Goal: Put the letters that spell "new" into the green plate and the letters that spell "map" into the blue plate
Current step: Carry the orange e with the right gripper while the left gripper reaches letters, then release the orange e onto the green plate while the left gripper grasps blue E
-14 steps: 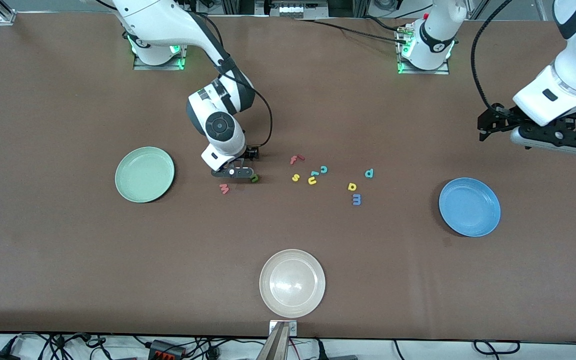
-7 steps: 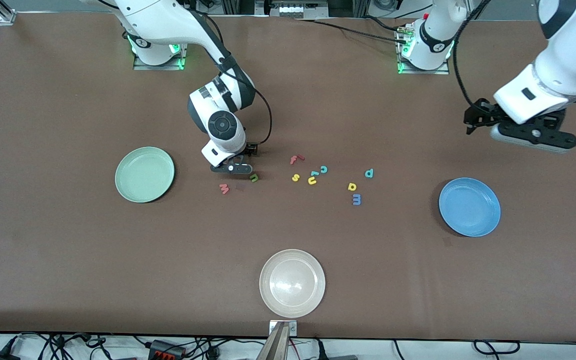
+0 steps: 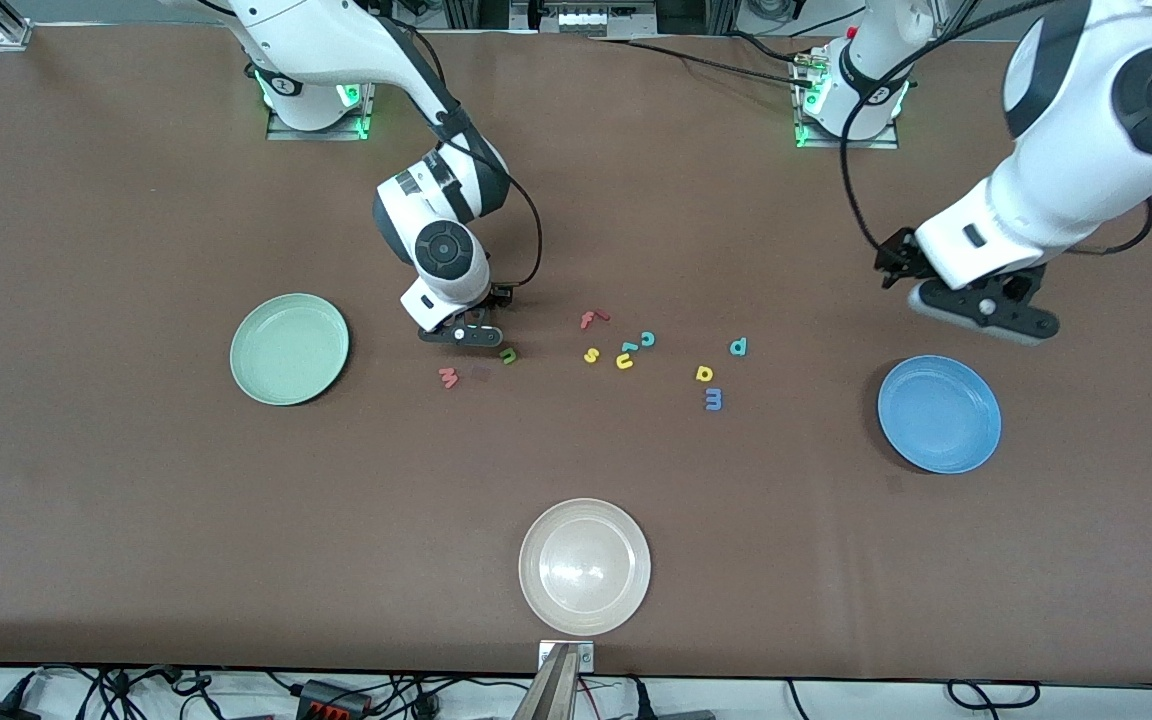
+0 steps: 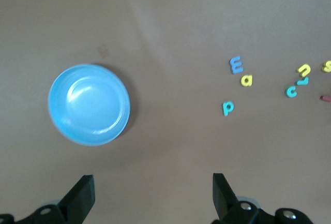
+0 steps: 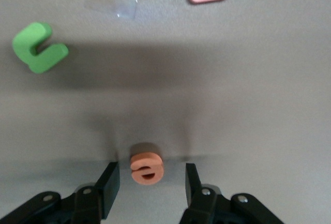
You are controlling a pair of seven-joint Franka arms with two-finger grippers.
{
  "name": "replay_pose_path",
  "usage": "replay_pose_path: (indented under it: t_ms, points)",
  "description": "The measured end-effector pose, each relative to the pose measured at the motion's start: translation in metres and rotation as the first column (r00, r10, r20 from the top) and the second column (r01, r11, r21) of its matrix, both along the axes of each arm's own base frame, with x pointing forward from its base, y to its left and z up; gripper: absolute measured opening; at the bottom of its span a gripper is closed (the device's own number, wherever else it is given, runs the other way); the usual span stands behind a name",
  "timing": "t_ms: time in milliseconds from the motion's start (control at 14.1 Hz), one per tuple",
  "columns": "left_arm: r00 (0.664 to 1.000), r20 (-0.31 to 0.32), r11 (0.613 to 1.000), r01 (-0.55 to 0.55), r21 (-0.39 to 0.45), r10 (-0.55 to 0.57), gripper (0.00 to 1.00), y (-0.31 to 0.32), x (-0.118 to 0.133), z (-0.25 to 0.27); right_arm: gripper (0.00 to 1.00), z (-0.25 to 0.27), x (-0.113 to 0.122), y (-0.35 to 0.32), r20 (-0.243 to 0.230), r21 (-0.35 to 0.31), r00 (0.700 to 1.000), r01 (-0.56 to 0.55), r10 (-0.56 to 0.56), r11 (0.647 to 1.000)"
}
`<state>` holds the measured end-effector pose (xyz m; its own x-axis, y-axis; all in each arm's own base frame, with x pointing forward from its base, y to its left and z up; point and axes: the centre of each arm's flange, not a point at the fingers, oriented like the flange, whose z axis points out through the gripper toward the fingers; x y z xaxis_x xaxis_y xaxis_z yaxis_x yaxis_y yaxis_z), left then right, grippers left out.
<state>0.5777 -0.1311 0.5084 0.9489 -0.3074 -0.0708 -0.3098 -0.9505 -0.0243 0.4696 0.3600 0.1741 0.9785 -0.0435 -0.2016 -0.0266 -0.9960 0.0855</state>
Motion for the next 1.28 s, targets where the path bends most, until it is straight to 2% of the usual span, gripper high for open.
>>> replay_pose_path:
  t_ms: [355, 497, 568, 710, 852, 1065, 1278]
  points:
    - [0.994, 0.024, 0.993, -0.109, -0.040, 0.110, 1.00, -0.055, 0.026, -0.073, 0.60, -0.004, 0.001, 0.001, 0.014, 0.008, 1.000, 0.000, 0.000, 1.000]
    - [0.987, 0.041, 0.986, -0.156, -0.065, 0.158, 1.00, -0.072, 0.037, -0.107, 0.56, -0.004, 0.000, 0.001, 0.015, 0.009, 1.000, 0.000, 0.000, 1.000]
    - [0.981, 0.048, 0.979, -0.186, -0.078, 0.190, 1.00, -0.082, 0.041, -0.125, 0.51, -0.004, 0.000, 0.002, 0.015, 0.009, 1.000, -0.001, 0.001, 1.000]
    - [0.972, 0.048, 0.969, -0.226, -0.098, 0.231, 1.00, -0.110, 0.041, -0.159, 0.28, 0.002, 0.000, 0.001, 0.009, 0.005, 1.000, 0.000, 0.000, 1.000]
    - [0.970, 0.044, 0.966, -0.233, -0.111, 0.239, 1.00, -0.131, 0.039, -0.189, 0.28, 0.013, 0.006, -0.002, 0.023, 0.011, 1.000, 0.011, -0.011, 1.000]
    - [0.970, 0.016, 0.965, -0.240, -0.105, 0.243, 1.00, -0.135, 0.040, -0.230, 0.28, 0.047, 0.036, -0.032, 0.066, 0.017, 0.995, 0.076, -0.077, 0.997]
    - [0.971, -0.004, 0.966, -0.237, -0.104, 0.238, 1.00, -0.140, 0.038, -0.269, 0.28, 0.074, 0.087, -0.127, 0.092, -0.014, 0.987, 0.133, -0.131, 0.991]
